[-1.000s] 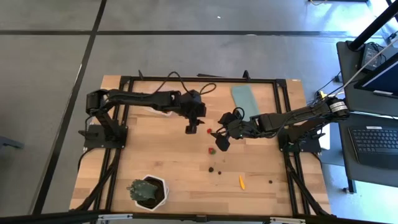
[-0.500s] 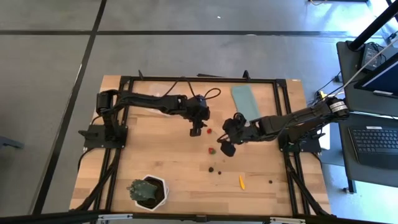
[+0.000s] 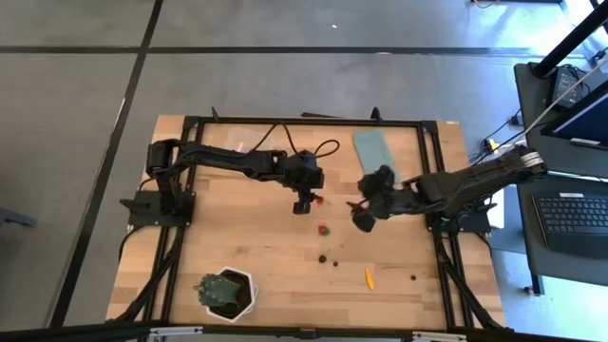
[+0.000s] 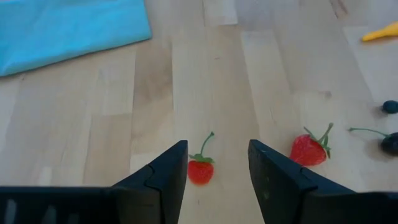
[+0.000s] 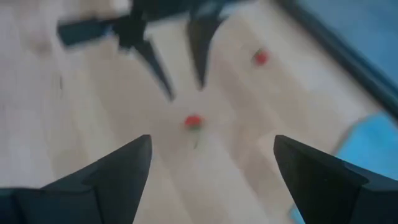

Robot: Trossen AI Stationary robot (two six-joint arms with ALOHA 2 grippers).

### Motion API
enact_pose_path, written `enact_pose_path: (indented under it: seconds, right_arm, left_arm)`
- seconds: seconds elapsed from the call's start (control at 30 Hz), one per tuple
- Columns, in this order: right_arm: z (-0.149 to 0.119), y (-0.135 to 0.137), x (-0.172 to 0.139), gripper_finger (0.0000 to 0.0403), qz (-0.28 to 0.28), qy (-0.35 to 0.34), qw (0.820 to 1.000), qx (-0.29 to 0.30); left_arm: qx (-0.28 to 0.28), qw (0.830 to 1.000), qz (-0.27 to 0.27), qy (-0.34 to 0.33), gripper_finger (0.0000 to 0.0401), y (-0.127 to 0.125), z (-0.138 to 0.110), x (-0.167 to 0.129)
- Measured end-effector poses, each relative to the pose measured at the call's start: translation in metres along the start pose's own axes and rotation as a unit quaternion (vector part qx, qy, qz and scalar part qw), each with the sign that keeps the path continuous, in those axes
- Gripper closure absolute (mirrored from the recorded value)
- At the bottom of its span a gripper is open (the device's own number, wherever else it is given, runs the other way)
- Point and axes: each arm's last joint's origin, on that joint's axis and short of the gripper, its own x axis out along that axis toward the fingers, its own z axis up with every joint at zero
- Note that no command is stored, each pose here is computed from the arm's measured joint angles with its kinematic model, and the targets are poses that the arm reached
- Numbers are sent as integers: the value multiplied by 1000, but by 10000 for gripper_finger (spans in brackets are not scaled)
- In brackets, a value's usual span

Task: Pick and placing Produce into tupperware
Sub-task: Put the red strawberry into the transparent bin

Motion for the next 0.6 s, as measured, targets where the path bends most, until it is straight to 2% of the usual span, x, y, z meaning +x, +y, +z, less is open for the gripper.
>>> enact_pose_path:
  seconds: [0.1, 0.17, 0.33, 0.43, 0.6]
  right_arm:
    - [-1, -7, -12, 64, 3, -45, 999, -2]
    - [-12, -12, -11, 64, 21, -62, 998, 8]
    - [-49, -27, -2, 64, 96, -81, 991, 40]
    - [-62, -31, 1, 64, 134, -118, 982, 55]
    - [-73, -33, 7, 64, 153, -148, 976, 34]
  left_arm:
    - [-11, 1000, 0, 0, 242, 0, 0, 0]
    - [-11, 1000, -1, 0, 244, 0, 0, 0]
    - [-10, 1000, -1, 0, 237, -1, 0, 0]
    - [-10, 1000, -1, -1, 230, -1, 0, 0]
    - [-10, 1000, -2, -1, 219, -2, 0, 0]
